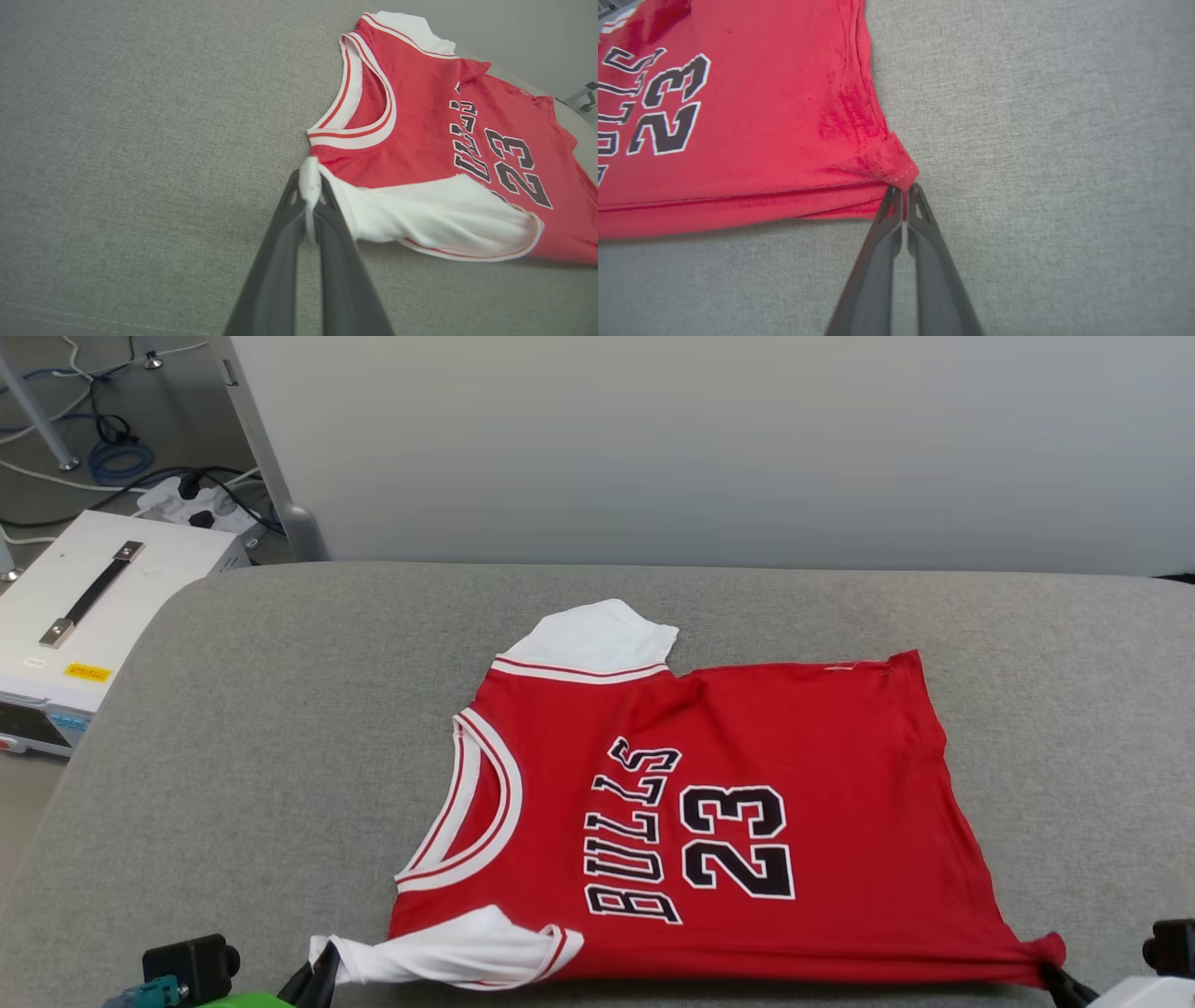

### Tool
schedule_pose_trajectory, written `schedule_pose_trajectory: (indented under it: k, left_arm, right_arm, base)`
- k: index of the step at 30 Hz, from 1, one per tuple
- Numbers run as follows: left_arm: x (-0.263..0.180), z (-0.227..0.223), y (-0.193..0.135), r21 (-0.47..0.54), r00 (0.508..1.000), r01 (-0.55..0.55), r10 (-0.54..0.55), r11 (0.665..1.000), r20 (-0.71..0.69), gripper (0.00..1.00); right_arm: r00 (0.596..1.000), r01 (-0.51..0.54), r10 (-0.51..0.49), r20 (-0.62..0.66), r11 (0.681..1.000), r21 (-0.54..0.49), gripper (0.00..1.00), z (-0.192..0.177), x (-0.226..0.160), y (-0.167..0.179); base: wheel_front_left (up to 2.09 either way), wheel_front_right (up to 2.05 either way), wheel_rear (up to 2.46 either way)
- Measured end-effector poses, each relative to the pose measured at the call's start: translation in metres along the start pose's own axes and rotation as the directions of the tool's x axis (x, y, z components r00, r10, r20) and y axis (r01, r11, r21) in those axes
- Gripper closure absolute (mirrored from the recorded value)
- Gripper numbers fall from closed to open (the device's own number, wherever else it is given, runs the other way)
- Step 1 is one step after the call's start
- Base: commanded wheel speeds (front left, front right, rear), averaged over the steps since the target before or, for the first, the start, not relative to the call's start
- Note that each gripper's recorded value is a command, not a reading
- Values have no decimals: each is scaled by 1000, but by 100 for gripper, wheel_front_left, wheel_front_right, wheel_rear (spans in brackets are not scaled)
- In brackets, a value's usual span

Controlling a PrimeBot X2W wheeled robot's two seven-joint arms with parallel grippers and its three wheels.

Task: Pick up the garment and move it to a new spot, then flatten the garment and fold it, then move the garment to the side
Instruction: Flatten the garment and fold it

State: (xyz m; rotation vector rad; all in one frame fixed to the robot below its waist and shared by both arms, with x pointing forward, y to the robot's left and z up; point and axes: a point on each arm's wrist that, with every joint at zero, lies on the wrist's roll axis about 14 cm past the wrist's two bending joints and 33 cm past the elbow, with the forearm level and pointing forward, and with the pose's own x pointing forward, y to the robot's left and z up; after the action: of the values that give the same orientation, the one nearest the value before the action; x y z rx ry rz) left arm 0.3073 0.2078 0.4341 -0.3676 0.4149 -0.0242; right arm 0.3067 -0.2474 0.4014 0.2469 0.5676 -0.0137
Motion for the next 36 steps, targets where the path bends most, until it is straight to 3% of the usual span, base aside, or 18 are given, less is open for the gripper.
schedule_pose_trajectory:
  k: [4,13,19,25,36]
  left_arm:
    - [-11,5,-3,1,1000,-4,4,1000,0,100]
    - [-1,27,-20,50,999,41,-43,998,32,100]
    - [31,58,-38,74,991,81,-88,994,105,100]
    - [64,63,-46,91,987,103,-113,990,112,100]
    - [110,8,-35,62,994,105,-102,993,-46,100]
  right_arm:
    - [1000,17,-17,-20,1000,5,100,-5,-19,7]
    - [999,29,-28,24,998,-55,100,23,-28,24]
    - [998,3,4,70,995,-99,100,54,-5,38]
    - [999,-15,21,49,991,-135,100,65,26,43]
    - [999,-36,29,-45,985,-168,100,45,73,41]
  base:
    - [0,0,0]
    - [0,0,0]
    - [0,0,0]
    - [0,0,0]
    - [0,0,0]
